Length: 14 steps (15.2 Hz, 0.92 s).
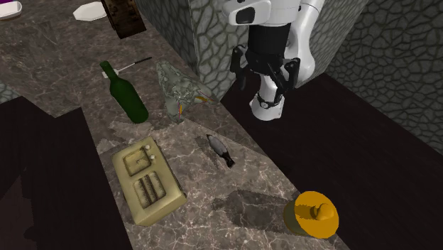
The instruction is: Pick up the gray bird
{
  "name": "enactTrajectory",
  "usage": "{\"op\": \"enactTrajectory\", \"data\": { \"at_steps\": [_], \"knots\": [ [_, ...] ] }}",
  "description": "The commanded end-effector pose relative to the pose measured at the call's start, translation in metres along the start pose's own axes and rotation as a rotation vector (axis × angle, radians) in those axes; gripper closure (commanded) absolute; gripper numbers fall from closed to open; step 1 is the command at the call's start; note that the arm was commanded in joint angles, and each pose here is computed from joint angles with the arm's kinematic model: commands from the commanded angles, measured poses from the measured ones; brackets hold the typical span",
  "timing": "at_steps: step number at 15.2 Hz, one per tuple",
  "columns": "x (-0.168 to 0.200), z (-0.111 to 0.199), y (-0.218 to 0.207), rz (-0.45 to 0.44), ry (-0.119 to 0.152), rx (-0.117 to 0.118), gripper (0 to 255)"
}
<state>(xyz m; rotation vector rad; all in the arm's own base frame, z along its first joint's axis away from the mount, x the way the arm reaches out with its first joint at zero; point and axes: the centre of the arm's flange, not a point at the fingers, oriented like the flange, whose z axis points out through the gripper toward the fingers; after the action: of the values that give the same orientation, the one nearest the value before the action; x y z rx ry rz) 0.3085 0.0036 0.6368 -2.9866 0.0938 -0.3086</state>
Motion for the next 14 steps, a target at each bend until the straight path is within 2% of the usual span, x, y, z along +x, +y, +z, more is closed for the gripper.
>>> {"op": "enactTrajectory", "data": {
  "at_steps": [1, 14],
  "knots": [
    [0.0, 0.0, 0.0, 0.0, 0.0, 0.0, 0],
    [-0.007, 0.16, 0.054, -0.503, -0.116, -0.02, 0]
  ]
}}
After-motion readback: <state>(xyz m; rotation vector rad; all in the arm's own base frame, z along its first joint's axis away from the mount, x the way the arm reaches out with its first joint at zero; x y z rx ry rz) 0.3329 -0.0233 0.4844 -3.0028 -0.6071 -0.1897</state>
